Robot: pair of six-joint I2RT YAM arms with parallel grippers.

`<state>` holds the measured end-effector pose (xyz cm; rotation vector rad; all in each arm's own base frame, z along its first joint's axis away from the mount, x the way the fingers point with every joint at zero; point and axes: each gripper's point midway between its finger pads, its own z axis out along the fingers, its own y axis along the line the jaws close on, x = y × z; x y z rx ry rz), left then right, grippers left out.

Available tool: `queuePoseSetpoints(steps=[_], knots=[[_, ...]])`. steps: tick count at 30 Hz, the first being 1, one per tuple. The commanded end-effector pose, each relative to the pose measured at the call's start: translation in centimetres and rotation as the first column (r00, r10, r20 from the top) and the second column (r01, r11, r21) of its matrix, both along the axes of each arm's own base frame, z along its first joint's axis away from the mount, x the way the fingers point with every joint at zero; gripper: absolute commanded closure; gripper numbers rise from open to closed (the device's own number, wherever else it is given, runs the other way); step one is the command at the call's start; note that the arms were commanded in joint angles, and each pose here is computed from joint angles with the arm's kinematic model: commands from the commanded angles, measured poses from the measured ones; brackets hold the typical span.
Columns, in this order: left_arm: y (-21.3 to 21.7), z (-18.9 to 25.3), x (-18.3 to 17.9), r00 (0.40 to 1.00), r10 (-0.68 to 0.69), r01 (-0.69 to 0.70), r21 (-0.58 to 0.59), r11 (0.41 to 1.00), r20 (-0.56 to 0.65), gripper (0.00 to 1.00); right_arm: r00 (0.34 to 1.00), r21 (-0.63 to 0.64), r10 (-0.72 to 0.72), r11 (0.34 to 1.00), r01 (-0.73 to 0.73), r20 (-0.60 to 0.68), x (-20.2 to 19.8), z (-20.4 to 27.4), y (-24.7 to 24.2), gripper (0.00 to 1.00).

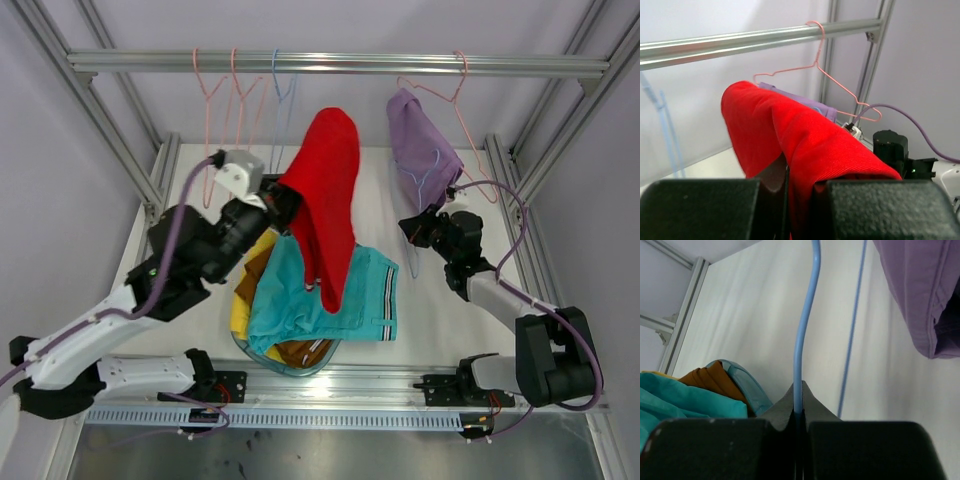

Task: Remove the trousers from the hanger
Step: Remove the trousers from the hanger, then place the trousers in the bin.

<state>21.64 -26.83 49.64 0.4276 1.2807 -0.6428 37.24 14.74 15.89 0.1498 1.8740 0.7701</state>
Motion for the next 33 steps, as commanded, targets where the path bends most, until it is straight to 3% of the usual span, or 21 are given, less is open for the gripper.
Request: queuePoseSetpoints(steps=[1, 9, 19, 24, 33], knots=[[7.1, 7.8, -2.8, 0.995, 0.063, -0.038, -0.283, 0.958, 0.080, 0.99, 1.000, -0.016, -0.017, 1.000, 0.017, 0.023, -0.2, 0.6, -0.4, 1.00], [14.6, 3.1, -5.5, 0.991, 0.122, -0.097, -0.325, 0.941, 0.058, 0.99, 1.000, -0.026, -0.027, 0.999, 0.027, -0.004, -1.2, -0.7, -0.8, 1.00], [17.6, -3.2, -7.8, 0.997, 0.071, -0.068, -0.296, 0.953, -0.002, 0.99, 0.999, -0.043, -0.026, 0.999, 0.025, -0.036, -1.7, -2.0, -1.0, 1.00], [15.3, -5.9, -7.8, 1.000, 0.007, -0.012, -0.217, 0.976, -0.022, 0.99, 0.998, -0.047, -0.031, 0.998, 0.029, -0.051, -1.7, -3.0, -1.1, 1.00], [7.1, -11.1, -7.8, 0.972, -0.201, 0.195, -0.063, 0.979, -0.121, 0.99, 0.996, -0.057, -0.043, 0.998, 0.038, -0.077, -1.4, -4.3, -1.6, 1.00]])
